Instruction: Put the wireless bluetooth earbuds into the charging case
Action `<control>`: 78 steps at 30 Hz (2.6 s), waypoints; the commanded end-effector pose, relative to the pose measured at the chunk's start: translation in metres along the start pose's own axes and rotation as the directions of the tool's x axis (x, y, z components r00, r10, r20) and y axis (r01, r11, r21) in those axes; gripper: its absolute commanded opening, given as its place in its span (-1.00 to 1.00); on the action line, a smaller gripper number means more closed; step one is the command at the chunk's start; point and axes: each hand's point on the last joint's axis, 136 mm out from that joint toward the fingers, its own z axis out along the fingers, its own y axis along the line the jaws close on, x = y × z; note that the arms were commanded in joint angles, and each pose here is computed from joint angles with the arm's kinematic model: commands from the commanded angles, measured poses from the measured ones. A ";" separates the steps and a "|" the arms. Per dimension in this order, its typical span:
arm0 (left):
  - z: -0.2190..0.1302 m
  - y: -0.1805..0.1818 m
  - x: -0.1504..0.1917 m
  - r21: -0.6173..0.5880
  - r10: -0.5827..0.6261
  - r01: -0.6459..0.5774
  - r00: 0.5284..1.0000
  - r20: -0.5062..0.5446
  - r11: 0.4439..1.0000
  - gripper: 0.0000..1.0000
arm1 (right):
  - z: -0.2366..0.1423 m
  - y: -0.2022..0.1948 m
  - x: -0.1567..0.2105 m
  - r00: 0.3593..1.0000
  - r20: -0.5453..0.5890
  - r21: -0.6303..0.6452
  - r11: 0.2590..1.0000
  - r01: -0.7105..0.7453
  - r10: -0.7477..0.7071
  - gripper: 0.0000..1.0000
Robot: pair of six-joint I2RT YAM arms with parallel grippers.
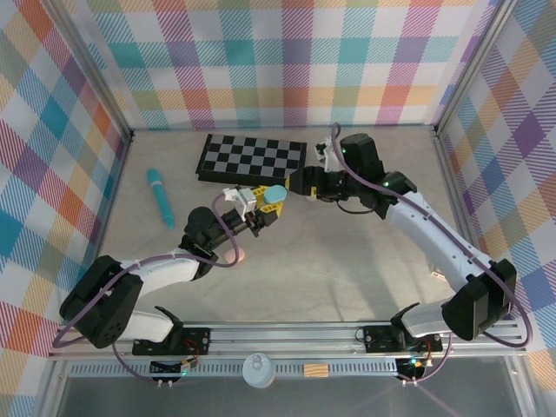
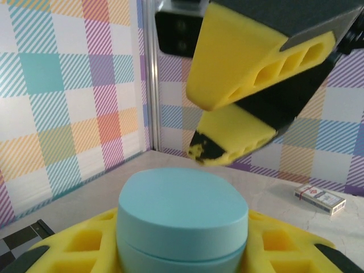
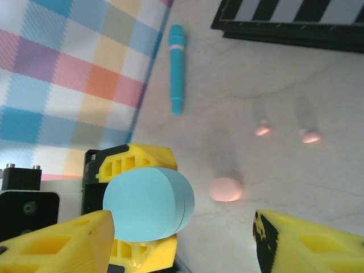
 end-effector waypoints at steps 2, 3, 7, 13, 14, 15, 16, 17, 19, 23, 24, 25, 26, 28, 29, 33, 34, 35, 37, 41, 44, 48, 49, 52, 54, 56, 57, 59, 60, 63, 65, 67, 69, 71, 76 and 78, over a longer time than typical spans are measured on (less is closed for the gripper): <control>0.003 -0.003 -0.047 0.008 0.023 -0.024 0.990 0.140 1.000 -0.48 | 0.002 0.048 0.003 0.992 -0.071 -0.293 0.948 -0.124 0.108 0.32; 0.003 -0.002 -0.050 0.006 0.025 -0.026 0.988 0.151 1.000 -0.48 | 0.005 0.048 0.005 0.986 -0.089 -0.314 0.936 -0.161 0.139 0.31; 0.005 -0.003 -0.058 0.012 0.026 -0.028 0.985 0.170 1.000 -0.48 | 0.016 0.045 0.007 0.970 -0.133 -0.370 0.898 -0.238 0.203 0.25; 0.006 -0.002 -0.060 0.012 0.023 -0.025 0.984 0.179 1.000 -0.48 | 0.022 0.045 0.008 0.955 -0.160 -0.413 0.862 -0.293 0.248 0.12; 0.006 -0.002 -0.061 0.014 0.022 -0.025 0.983 0.183 1.000 -0.48 | 0.024 0.043 0.008 0.954 -0.159 -0.405 0.864 -0.298 0.254 0.09; 0.006 -0.003 -0.060 0.018 0.016 -0.020 0.983 0.181 1.000 -0.48 | 0.025 0.041 0.009 0.953 -0.158 -0.399 0.867 -0.300 0.257 0.02; 0.006 -0.003 -0.062 0.022 0.016 -0.020 0.983 0.185 1.000 -0.48 | 0.026 0.039 0.009 0.952 -0.158 -0.393 0.867 -0.305 0.263 -0.01; 0.006 -0.004 -0.062 0.026 0.013 -0.018 0.982 0.187 0.999 -0.48 | 0.027 0.037 0.009 0.950 -0.159 -0.390 0.867 -0.311 0.269 -0.04; 0.006 -0.005 -0.063 0.030 0.010 -0.016 0.982 0.188 0.999 -0.48 | 0.029 0.036 0.009 0.948 -0.159 -0.390 0.865 -0.316 0.275 -0.11; 0.005 -0.006 -0.065 0.034 0.002 -0.009 0.981 0.193 0.999 -0.48 | 0.032 0.032 0.007 0.949 -0.150 -0.388 0.867 -0.314 0.277 -0.25; 0.004 -0.006 -0.065 0.037 -0.003 -0.004 0.981 0.193 0.999 -0.48 | 0.033 0.030 0.007 0.948 -0.146 -0.381 0.868 -0.317 0.282 -0.28; 0.004 -0.007 -0.067 0.040 -0.006 -0.002 0.980 0.197 0.999 -0.48 | 0.034 0.029 0.006 0.948 -0.143 -0.379 0.869 -0.319 0.285 -0.31; 0.004 -0.007 -0.068 0.041 -0.011 0.002 0.980 0.201 0.999 -0.48 | 0.035 0.028 0.006 0.947 -0.145 -0.379 0.868 -0.320 0.286 -0.35; 0.004 -0.008 -0.068 0.047 -0.018 0.009 0.979 0.203 0.999 -0.48 | 0.037 0.028 0.006 0.947 -0.144 -0.385 0.866 -0.320 0.286 -0.45; 0.004 -0.008 -0.069 0.049 -0.019 0.009 0.979 0.205 0.999 -0.48 | 0.037 0.028 0.005 0.948 -0.143 -0.388 0.865 -0.319 0.285 -0.46; 0.004 -0.009 -0.069 0.053 -0.023 0.012 0.978 0.207 0.999 -0.47 | 0.038 0.027 0.005 0.948 -0.139 -0.386 0.866 -0.317 0.285 -0.46; 0.004 -0.009 -0.069 0.055 -0.023 0.011 0.978 0.207 0.998 -0.47 | 0.037 0.027 0.005 0.950 -0.136 -0.387 0.868 -0.313 0.281 -0.46; 0.003 -0.009 -0.069 0.057 -0.023 0.012 0.978 0.207 0.998 -0.45 | 0.036 0.027 0.005 0.952 -0.131 -0.386 0.870 -0.307 0.278 -0.46; 0.003 -0.010 -0.068 0.060 -0.024 0.012 0.979 0.204 0.998 -0.31 | 0.034 0.027 0.004 0.957 -0.112 -0.379 0.878 -0.291 0.268 -0.50; 0.001 -0.011 -0.064 0.059 -0.026 0.016 0.983 0.183 0.998 -0.07 | 0.031 0.020 0.002 0.962 -0.068 -0.344 0.899 -0.270 0.263 -0.59; -0.002 -0.013 -0.059 0.061 -0.027 0.017 0.988 0.152 0.998 0.01 | 0.029 0.015 0.001 0.964 -0.055 -0.331 0.906 -0.265 0.262 -0.62; -0.007 -0.019 -0.051 0.076 -0.022 0.014 0.995 0.097 0.997 0.21 | 0.028 0.006 0.000 0.965 -0.033 -0.305 0.916 -0.259 0.262 -0.63; -0.008 -0.021 -0.048 0.084 -0.020 0.014 0.997 0.077 0.996 0.28 | 0.028 0.002 -0.001 0.964 -0.023 -0.293 0.920 -0.259 0.264 -0.63; -0.012 -0.023 -0.032 0.083 -0.017 0.017 1.000 -0.002 0.996 0.42 | 0.027 -0.016 -0.004 0.963 0.007 -0.250 0.933 -0.259 0.269 -0.63; -0.016 -0.023 -0.020 0.072 -0.013 0.017 0.998 -0.059 0.997 0.49 | 0.025 -0.034 -0.009 0.958 0.022 -0.218 0.936 -0.275 0.287 -0.63; -0.019 -0.023 -0.008 0.064 -0.004 0.011 0.994 -0.113 0.998 0.63 | 0.021 -0.057 -0.015 0.950 0.050 -0.183 0.938 -0.295 0.308 -0.63; -0.021 -0.021 0.000 0.052 -0.002 0.009 0.989 -0.145 0.999 0.70 | 0.019 -0.069 -0.019 0.945 0.065 -0.162 0.938 -0.307 0.321 -0.63; -0.023 -0.018 0.013 0.030 0.002 0.004 0.980 -0.200 1.000 0.81 | 0.015 -0.096 -0.025 0.936 0.097 -0.114 0.938 -0.326 0.337 -0.63; -0.025 -0.016 0.019 0.014 0.004 -0.001 0.974 -0.226 1.000 0.85 | 0.013 -0.110 -0.027 0.931 0.114 -0.086 0.937 -0.338 0.346 -0.63; -0.027 -0.014 0.034 -0.002 0.011 -0.013 0.956 -0.292 1.000 0.93 | 0.011 -0.152 -0.035 0.906 0.136 -0.034 0.916 -0.399 0.400 -0.63; -0.028 -0.016 0.042 0.010 0.018 -0.015 0.945 -0.325 1.000 0.96 | 0.013 -0.182 -0.038 0.890 0.148 0.015 0.898 -0.439 0.432 -0.63; -0.029 -0.019 0.049 0.030 0.033 -0.024 0.932 -0.361 0.999 0.99 | 0.018 -0.207 -0.039 0.881 0.151 0.059 0.885 -0.461 0.448 -0.63; -0.032 -0.020 0.056 0.039 0.050 -0.037 0.916 -0.399 0.999 0.99 | 0.022 -0.226 -0.038 0.868 0.150 0.091 0.868 -0.488 0.473 -0.63; -0.035 -0.020 0.060 0.034 0.049 -0.038 0.907 -0.418 0.999 0.99 | 0.026 -0.241 -0.036 0.863 0.139 0.124 0.856 -0.502 0.486 -0.62; -0.038 -0.019 0.070 0.020 0.026 -0.019 0.892 -0.452 1.000 0.99 | 0.033 -0.279 -0.022 0.845 0.130 0.212 0.818 -0.534 0.518 -0.62; -0.038 -0.020 0.071 0.018 0.026 -0.020 0.892 -0.451 1.000 0.99 | 0.035 -0.285 -0.019 0.841 0.126 0.221 0.811 -0.541 0.526 -0.61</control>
